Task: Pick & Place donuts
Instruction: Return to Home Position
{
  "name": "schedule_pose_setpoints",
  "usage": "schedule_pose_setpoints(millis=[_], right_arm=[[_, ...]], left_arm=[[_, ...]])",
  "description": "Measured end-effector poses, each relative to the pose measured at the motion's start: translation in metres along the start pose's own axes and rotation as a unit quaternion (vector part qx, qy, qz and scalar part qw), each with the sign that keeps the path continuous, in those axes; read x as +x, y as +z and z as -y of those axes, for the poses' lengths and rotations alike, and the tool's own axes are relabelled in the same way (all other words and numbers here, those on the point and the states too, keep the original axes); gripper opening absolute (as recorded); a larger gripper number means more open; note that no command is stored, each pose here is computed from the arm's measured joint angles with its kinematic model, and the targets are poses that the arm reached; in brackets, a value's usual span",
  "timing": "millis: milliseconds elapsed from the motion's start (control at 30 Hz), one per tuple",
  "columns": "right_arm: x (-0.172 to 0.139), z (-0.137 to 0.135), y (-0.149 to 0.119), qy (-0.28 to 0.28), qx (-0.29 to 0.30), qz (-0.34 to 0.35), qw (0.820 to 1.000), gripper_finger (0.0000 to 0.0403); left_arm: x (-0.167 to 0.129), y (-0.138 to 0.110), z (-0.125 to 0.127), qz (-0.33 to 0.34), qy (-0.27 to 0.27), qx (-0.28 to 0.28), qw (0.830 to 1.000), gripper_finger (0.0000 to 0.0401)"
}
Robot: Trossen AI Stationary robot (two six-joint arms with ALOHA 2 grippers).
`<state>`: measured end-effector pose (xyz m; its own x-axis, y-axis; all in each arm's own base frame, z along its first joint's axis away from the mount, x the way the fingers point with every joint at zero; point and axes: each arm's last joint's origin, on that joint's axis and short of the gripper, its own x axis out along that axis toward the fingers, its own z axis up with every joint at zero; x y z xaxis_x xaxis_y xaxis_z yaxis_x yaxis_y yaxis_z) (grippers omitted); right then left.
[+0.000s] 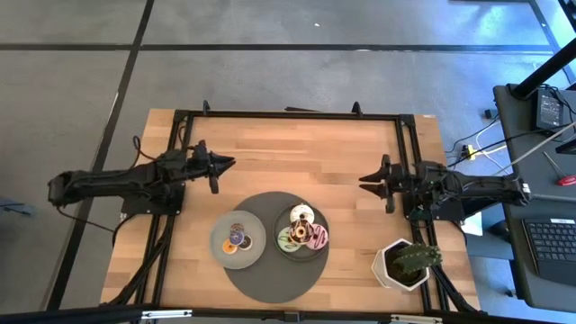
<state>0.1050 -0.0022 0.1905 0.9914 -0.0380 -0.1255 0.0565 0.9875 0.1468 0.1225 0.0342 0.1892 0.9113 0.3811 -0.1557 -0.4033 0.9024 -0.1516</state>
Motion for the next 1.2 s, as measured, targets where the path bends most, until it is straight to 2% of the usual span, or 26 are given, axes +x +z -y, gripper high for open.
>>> schedule_pose_setpoints(millis=[200,333,667,800,1000,1200], right_arm=[[-0.006,0.001,-0.006,0.004,-0.001,0.026,1.000,0.0100],[-0.011,0.002,-0.009,0.007,-0.001,0.045,0.999,0.0100],[-0.013,0.002,-0.010,0.005,-0.001,0.037,0.999,0.0100],[-0.013,0.002,-0.011,0.004,-0.013,0.033,0.999,0.0100],[-0.013,0.005,-0.010,-0.044,-0.042,0.045,0.997,0.0100],[-0.013,0.004,-0.008,-0.045,-0.061,0.055,0.996,0.0100]], left_arm=[[-0.008,-0.014,-0.007,0.017,0.010,-0.008,1.000,0.0060],[-0.014,-0.021,-0.010,0.004,0.018,-0.018,1.000,0.0063],[-0.032,-0.020,-0.013,0.028,0.022,-0.021,0.999,0.0057],[-0.033,-0.021,-0.014,0.012,0.045,-0.019,0.999,0.0058],[-0.033,-0.022,-0.015,0.010,0.054,-0.026,0.998,0.0063],[-0.033,-0.022,-0.015,0.009,0.057,-0.025,0.998,0.0058]])
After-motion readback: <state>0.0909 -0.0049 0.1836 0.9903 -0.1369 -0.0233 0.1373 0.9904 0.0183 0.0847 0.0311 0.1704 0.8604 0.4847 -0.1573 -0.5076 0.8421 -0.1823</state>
